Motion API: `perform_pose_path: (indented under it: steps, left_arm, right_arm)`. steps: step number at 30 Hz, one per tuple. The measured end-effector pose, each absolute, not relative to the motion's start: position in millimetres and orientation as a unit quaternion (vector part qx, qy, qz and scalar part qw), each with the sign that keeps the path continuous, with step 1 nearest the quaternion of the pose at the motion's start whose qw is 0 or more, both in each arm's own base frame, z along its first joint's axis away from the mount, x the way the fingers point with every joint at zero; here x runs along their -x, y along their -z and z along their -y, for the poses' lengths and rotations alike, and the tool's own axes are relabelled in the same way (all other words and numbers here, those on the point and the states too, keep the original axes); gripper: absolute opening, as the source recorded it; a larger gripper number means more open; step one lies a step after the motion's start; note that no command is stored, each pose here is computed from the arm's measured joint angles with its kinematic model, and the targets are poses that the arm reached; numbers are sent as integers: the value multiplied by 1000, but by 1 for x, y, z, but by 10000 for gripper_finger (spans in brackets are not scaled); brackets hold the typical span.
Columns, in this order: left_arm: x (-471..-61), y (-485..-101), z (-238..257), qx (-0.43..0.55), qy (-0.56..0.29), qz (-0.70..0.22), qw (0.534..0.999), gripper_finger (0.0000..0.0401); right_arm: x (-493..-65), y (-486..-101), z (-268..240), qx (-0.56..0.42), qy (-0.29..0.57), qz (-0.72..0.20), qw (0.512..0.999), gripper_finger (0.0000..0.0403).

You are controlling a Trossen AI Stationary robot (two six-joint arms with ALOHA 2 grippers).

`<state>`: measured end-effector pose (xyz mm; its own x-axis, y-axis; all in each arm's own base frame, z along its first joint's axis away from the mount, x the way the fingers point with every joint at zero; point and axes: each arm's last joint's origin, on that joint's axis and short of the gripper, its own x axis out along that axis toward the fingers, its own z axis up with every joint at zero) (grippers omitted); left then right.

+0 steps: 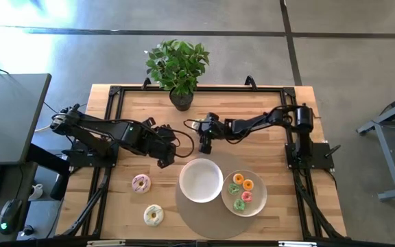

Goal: Pick & Place donuts
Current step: Put the big light green doughnut on the white plate

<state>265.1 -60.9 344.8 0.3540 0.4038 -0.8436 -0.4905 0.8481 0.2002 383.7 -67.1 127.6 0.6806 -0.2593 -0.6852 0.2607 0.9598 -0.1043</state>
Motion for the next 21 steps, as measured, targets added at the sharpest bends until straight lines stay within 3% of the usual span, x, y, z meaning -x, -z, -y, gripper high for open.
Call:
perform_pose_path:
  steps: [11, 21]
  left_arm:
    - [-265, -345, 61, 22, -259, -505, 823, 172]
    - [-265, -345, 61, 14, -255, -507, 823, 172]
  right_arm:
    - [-378, -124, 80, 34, 151, -380, 912, 173]
    - [-377, -124, 81, 38, 163, -383, 909, 11]
